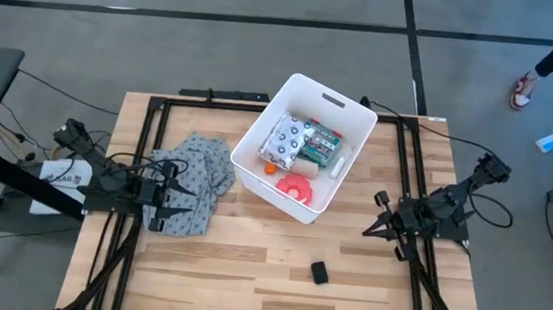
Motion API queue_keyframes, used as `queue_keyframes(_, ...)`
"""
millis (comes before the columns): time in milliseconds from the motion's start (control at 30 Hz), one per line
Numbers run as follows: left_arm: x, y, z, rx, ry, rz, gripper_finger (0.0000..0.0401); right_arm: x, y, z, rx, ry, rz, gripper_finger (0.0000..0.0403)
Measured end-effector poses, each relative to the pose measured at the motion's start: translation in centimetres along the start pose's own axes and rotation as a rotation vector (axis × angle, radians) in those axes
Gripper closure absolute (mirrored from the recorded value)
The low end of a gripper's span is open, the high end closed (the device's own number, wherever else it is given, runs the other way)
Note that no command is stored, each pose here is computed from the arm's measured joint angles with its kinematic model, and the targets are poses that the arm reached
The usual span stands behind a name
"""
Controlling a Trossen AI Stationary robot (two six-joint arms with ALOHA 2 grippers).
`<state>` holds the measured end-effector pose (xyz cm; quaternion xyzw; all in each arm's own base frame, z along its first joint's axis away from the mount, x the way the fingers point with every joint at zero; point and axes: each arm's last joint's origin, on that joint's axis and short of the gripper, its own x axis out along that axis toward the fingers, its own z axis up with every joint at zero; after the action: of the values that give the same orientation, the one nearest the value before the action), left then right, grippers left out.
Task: Pick & place medical supplies in basket/bin
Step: Return to Home Position
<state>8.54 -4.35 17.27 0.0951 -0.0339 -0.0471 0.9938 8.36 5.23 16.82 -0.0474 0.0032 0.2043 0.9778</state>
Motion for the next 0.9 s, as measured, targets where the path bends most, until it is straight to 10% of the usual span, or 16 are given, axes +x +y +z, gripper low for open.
queue_keyframes(900, 0.0, 0.0, 0.0, -0.01, 0.0, 0.0, 0.0223, 0.0, 0.0, 0.0, 0.0, 0.0, 0.0, 0.0397)
